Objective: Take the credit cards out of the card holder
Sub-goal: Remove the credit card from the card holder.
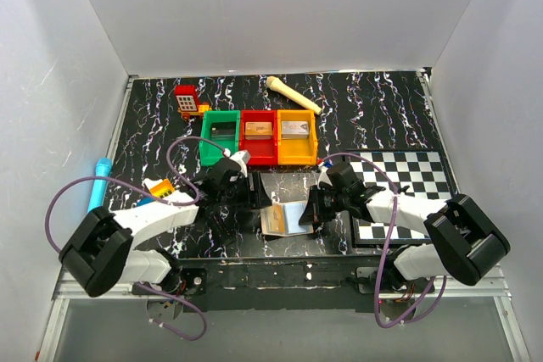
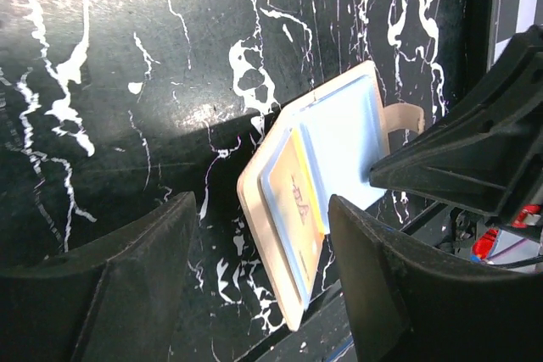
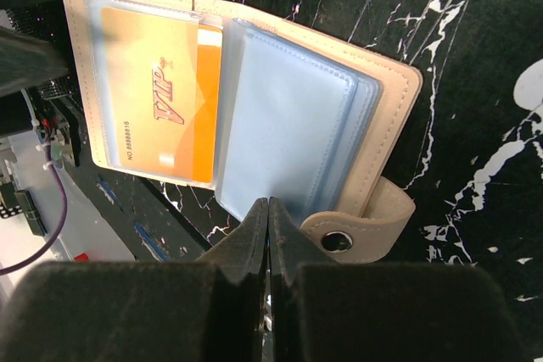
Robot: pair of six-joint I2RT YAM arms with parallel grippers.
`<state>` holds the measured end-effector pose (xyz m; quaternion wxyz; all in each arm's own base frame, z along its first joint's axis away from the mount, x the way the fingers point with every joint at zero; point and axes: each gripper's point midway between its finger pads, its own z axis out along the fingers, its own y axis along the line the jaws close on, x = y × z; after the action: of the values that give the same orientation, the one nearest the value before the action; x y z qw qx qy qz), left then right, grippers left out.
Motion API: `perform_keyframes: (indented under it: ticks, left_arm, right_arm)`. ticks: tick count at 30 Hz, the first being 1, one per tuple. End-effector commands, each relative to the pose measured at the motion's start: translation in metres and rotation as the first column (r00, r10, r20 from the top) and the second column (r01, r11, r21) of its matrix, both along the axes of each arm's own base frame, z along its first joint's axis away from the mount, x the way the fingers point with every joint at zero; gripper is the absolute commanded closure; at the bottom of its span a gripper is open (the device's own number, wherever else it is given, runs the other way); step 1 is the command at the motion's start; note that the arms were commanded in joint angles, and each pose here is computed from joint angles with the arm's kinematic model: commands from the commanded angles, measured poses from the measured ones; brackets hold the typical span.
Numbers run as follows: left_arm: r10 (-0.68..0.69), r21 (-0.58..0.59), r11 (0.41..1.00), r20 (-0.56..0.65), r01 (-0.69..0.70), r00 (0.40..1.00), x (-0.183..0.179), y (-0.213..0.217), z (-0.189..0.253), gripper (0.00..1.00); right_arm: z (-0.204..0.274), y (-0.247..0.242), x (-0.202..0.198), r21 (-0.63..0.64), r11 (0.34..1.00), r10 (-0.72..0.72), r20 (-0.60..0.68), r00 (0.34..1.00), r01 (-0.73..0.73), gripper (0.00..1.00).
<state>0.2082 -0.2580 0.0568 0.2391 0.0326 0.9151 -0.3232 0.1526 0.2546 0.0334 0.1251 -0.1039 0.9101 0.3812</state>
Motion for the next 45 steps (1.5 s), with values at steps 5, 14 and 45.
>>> perform_keyframes:
  ticks: [5, 14, 45]
  left_arm:
    - [0.039, -0.007, 0.999, 0.19, -0.038, 0.981, 0.007, 0.022, 0.07, 0.38]
    - [-0.084, -0.267, 0.958, 0.103, 0.109, 0.991, -0.018, -0.028, 0.072, 0.52]
    - [0.039, -0.043, 0.998, -0.094, -0.043, 0.995, -0.026, -0.002, -0.029, 0.66]
  right_arm:
    - [0.007, -0.001, 0.004, 0.004, 1.0, 0.015, 0.043, 0.999, -0.015, 0.93]
    - [0.017, 0.001, 0.008, 0.005, 1.0, 0.022, 0.069, 0.997, -0.023, 0.89]
    - [0.063, 0.05, 0.017, 0.076, 0.992, 0.091, 0.089, 0.992, -0.098, 0.68]
